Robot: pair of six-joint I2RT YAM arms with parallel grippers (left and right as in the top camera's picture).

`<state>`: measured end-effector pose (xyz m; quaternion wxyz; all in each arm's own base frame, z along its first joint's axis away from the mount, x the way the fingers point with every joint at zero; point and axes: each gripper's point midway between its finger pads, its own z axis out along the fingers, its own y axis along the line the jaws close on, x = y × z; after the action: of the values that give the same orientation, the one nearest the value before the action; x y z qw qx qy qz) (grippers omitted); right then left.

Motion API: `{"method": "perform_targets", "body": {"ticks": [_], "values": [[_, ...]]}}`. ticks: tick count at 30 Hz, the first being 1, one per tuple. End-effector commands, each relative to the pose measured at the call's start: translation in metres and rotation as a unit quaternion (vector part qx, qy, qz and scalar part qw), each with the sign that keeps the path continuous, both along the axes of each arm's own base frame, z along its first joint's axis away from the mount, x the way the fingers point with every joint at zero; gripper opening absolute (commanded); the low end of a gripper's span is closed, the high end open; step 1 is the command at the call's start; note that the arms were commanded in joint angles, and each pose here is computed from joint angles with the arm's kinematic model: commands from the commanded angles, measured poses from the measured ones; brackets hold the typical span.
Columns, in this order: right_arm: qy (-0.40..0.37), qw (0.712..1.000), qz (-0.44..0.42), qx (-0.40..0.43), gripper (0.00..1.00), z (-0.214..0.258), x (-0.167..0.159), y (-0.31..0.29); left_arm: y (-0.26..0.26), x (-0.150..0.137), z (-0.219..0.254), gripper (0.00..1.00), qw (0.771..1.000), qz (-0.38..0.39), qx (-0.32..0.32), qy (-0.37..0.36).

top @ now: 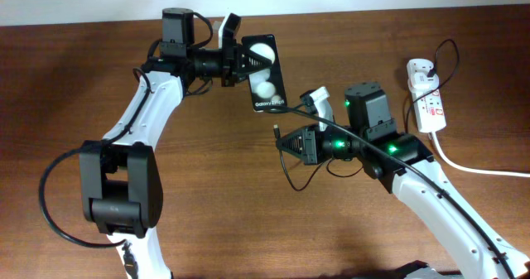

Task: Plug charger to phone and switch on socket
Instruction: 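Raise the cable plug toward the phone's bottom port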

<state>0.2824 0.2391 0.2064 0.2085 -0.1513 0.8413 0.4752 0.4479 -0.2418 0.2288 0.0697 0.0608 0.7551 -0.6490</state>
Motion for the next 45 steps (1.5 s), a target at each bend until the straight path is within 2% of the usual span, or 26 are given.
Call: {"method": "perform_targets", "body": {"ticks": [1,6,12,16,20,45], "values": [[0.009,1.0,-0.02,-0.006,0.04,-0.002,0.004,0.0,-0.002,-0.004,0.004,0.0,1.0,-0.014,-0.009,-0.011],[0.042,0.996,-0.074,0.004,0.04,-0.007,0.025,0.0,-0.008,-0.003,0.001,0.0,1.0,-0.012,-0.003,-0.013],[0.033,0.998,-0.037,0.038,0.04,0.003,0.022,0.011,-0.009,0.006,0.018,0.0,0.999,-0.006,-0.02,-0.025],[0.015,0.998,-0.029,0.053,0.04,0.012,0.024,0.013,-0.01,0.001,0.031,0.0,0.998,-0.028,-0.041,-0.033],[0.011,0.997,-0.042,0.069,0.04,0.018,0.036,-0.007,-0.008,0.002,0.031,0.0,0.998,-0.027,-0.042,-0.033],[0.018,0.997,-0.031,0.065,0.04,0.011,0.031,-0.011,-0.025,-0.004,0.029,0.0,0.999,-0.032,-0.036,-0.012]]}}
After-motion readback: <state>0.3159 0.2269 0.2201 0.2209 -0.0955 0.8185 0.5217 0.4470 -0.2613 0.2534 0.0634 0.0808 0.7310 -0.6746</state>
